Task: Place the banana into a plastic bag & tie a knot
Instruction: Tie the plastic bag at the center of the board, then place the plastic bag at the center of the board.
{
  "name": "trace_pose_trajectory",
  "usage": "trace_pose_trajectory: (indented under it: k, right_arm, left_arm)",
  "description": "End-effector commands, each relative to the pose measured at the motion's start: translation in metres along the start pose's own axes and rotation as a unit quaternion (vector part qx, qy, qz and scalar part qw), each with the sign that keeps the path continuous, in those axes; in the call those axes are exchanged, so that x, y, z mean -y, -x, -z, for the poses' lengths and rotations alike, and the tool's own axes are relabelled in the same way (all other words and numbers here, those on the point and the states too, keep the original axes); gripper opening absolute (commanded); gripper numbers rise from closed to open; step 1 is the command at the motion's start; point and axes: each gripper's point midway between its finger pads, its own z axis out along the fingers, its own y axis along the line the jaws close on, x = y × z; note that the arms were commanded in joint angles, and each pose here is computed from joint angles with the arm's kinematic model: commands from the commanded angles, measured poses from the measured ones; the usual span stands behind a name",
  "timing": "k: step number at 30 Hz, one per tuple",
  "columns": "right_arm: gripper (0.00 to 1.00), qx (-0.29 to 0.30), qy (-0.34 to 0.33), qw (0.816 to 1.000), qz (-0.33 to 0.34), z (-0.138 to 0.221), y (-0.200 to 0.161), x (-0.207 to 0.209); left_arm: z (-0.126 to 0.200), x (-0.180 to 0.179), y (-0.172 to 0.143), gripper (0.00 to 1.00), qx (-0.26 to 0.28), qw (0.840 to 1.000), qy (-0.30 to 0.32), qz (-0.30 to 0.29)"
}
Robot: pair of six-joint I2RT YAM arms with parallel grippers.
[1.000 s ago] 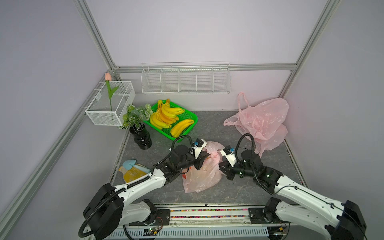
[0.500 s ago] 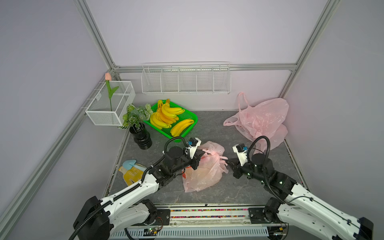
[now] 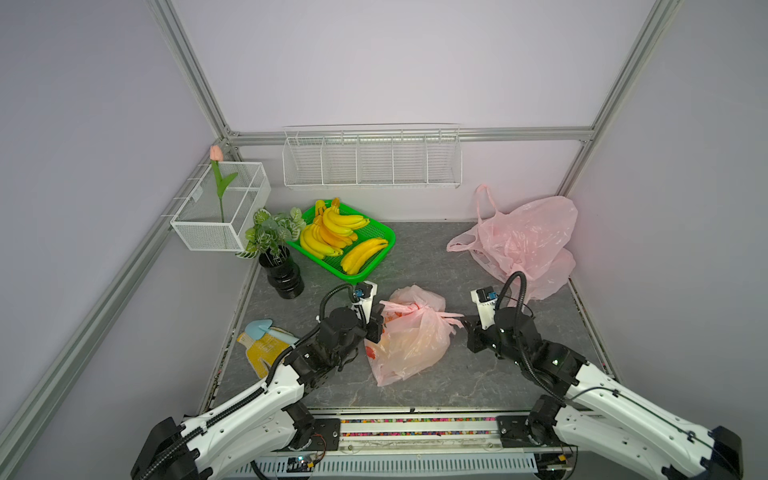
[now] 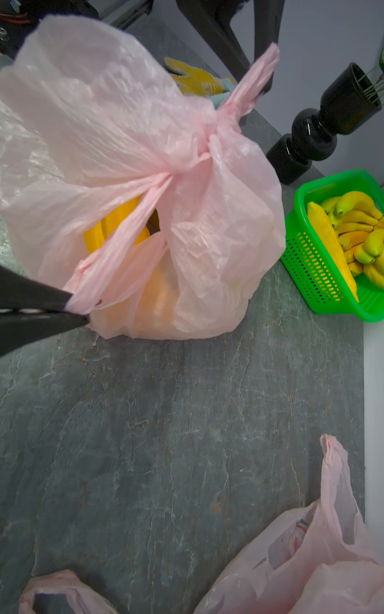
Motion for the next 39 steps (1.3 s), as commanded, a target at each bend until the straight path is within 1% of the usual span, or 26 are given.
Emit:
trace_pose_trajectory:
  k: [1,6,11,17,19,21,23,26,28,30,34,37,39]
  right_arm:
    - [0.07,-0.029,-0.105,0.993,-0.035,-0.005,-0.019,0.049]
    - [0.06,-0.062,-0.135,0.985,-0.084,-0.015,-0.036,0.073]
    - [0.06,-0.079,-0.153,0.98,-0.101,-0.024,-0.043,0.084]
    - [0.07,-0.069,-0.174,0.975,-0.121,-0.024,-0.032,0.098]
    - [0.07,-0.058,-0.177,0.975,-0.125,-0.023,-0.021,0.102]
    - [0.06,-0.046,-0.172,0.976,-0.125,-0.024,-0.006,0.103]
    - [0.07,-0.033,-0.166,0.978,-0.124,-0.027,0.014,0.104]
    - [0.06,-0.014,-0.166,0.978,-0.124,-0.035,0.051,0.113]
    - [0.06,0.003,-0.158,0.978,-0.135,-0.045,0.077,0.121]
    - [0.07,0.027,-0.146,0.979,-0.138,-0.054,0.112,0.125]
    - [0.07,0.035,-0.148,0.979,-0.134,-0.082,0.156,0.138]
    - [0.07,0.043,-0.134,0.979,-0.145,-0.106,0.179,0.151]
    - [0.07,0.04,-0.126,0.982,-0.137,-0.123,0.189,0.154]
  left_arm:
    - [0.002,-0.051,-0.019,0.0,-0.025,0.992,0.121,0.033]
    - [-0.004,-0.081,-0.043,0.0,-0.063,0.982,0.159,0.075]
    - [-0.013,-0.102,-0.064,0.0,-0.104,0.971,0.187,0.104]
    - [-0.018,-0.114,-0.067,0.0,-0.114,0.964,0.206,0.121]
    - [-0.022,-0.111,-0.053,0.0,-0.101,0.969,0.193,0.116]
    - [-0.029,-0.102,-0.032,0.0,-0.088,0.978,0.165,0.095]
    - [-0.036,-0.1,-0.009,0.0,-0.071,0.981,0.163,0.083]
    - [-0.054,-0.102,0.027,0.0,-0.052,0.981,0.174,0.071]
    - [-0.072,-0.099,0.053,0.0,-0.043,0.982,0.169,0.065]
    - [-0.091,-0.097,0.075,0.0,-0.036,0.984,0.167,0.056]
    - [-0.132,-0.096,0.114,0.0,-0.025,0.986,0.163,0.037]
    - [-0.163,-0.103,0.131,0.0,-0.027,0.985,0.168,0.027]
    - [-0.182,-0.11,0.134,0.0,-0.03,0.984,0.176,0.025]
